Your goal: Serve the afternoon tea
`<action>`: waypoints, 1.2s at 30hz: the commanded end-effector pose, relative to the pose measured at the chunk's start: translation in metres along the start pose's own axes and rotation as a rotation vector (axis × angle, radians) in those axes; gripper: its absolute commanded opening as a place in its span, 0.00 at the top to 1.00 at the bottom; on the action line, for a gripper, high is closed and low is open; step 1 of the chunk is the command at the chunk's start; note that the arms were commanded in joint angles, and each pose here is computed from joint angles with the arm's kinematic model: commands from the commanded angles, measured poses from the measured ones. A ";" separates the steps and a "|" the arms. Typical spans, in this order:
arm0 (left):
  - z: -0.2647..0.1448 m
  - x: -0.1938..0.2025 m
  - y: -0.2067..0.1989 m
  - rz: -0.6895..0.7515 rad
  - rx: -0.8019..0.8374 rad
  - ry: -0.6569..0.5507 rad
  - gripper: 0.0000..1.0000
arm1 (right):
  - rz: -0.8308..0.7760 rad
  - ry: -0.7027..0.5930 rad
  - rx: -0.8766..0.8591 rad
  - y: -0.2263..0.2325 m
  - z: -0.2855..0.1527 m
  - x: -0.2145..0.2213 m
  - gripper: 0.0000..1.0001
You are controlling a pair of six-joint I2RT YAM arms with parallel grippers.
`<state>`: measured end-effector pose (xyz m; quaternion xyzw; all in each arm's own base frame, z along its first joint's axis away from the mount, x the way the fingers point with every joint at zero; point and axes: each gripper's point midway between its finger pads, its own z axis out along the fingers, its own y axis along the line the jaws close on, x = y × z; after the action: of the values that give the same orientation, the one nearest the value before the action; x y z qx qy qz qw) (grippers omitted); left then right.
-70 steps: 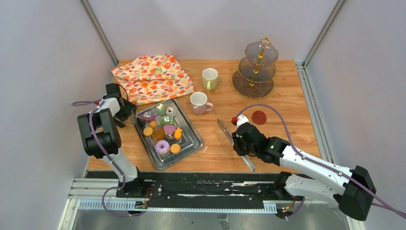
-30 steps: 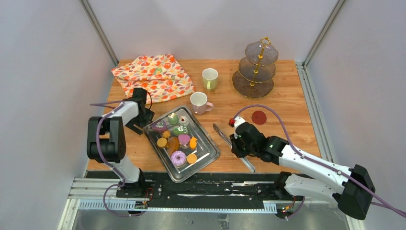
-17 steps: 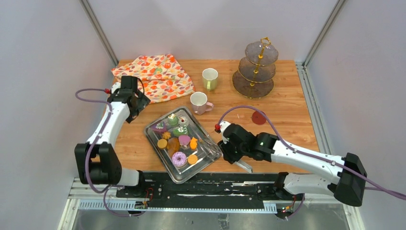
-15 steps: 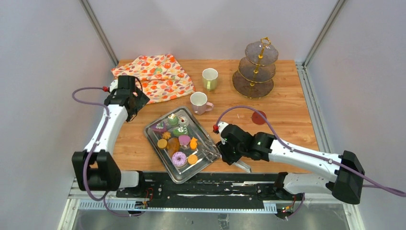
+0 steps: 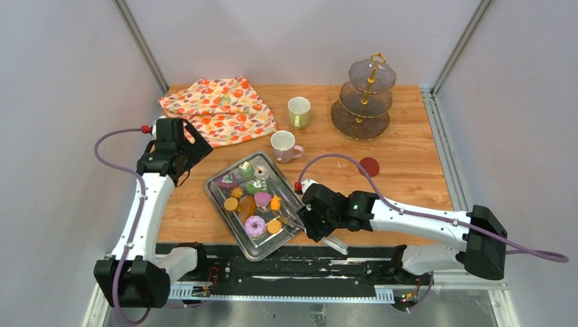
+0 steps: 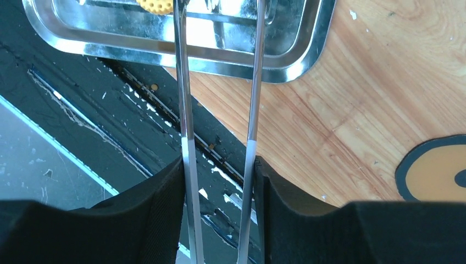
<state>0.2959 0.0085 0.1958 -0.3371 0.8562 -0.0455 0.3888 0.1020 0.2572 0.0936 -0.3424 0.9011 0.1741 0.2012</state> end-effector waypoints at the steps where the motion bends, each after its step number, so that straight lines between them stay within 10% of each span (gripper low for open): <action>1: -0.002 0.002 -0.007 0.029 0.033 0.018 0.04 | 0.020 -0.062 0.020 0.011 0.000 -0.024 0.55; 9: 0.002 0.003 -0.010 0.033 0.036 0.034 0.03 | 0.006 -0.068 0.094 0.012 0.010 -0.034 0.57; 24: 0.000 0.001 -0.011 0.034 0.043 0.029 0.03 | -0.054 -0.165 0.206 -0.012 -0.035 -0.047 0.99; 36: -0.008 -0.013 -0.022 0.044 0.075 0.004 0.03 | -0.025 -0.309 0.197 -0.029 -0.102 -0.075 1.00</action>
<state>0.3040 0.0016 0.2034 -0.3147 0.8648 -0.0601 0.3865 0.1325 0.2463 0.1733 -0.3190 0.8780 0.1356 0.3301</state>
